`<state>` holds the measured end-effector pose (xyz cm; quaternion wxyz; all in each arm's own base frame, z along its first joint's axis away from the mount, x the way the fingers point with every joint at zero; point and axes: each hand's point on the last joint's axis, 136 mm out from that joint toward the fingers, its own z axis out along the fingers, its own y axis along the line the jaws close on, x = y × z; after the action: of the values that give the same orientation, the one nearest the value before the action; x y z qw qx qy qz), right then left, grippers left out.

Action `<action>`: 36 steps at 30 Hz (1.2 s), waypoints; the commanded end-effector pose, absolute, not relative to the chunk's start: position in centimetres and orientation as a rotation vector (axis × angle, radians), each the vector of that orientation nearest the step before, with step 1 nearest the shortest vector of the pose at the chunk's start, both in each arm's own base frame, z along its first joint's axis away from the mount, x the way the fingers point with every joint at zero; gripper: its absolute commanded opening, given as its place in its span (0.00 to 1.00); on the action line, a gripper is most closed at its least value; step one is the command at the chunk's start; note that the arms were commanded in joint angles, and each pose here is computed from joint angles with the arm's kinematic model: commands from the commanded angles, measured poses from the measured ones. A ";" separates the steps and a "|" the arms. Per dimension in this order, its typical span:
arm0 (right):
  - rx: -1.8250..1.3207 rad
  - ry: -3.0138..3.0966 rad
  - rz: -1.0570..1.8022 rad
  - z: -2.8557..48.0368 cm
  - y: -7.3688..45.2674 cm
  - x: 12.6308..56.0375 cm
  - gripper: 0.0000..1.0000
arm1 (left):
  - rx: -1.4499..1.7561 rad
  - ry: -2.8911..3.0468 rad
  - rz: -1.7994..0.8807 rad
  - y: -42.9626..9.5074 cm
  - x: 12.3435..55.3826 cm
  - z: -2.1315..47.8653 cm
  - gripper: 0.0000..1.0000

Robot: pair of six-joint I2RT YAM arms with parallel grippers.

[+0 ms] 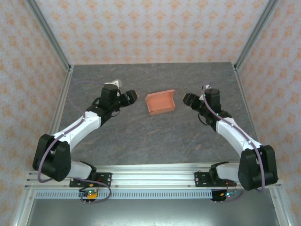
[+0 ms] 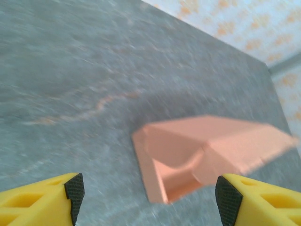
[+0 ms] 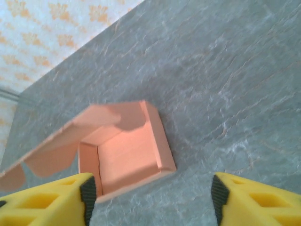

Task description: Fold the paper box

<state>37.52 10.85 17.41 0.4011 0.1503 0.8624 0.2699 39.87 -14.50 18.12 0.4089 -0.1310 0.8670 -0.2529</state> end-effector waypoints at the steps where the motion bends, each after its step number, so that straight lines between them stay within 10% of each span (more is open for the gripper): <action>1: 0.543 2.180 0.725 19.8 10.6 39.9 0.71 | -0.410 2.178 -0.640 -14.5 41.8 19.3 0.77; 11: 0.516 2.268 0.903 18.1 14.8 45.0 0.73 | -0.493 2.190 -0.878 -19.9 46.1 16.6 0.75; 36: 0.107 2.196 0.850 16.2 14.4 39.9 0.62 | 0.253 2.233 -0.482 -22.8 39.3 13.0 0.77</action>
<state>39.48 12.77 14.83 0.3514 0.0983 0.8783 0.3089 38.11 -22.44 12.64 0.3813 0.0794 0.8935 -0.2236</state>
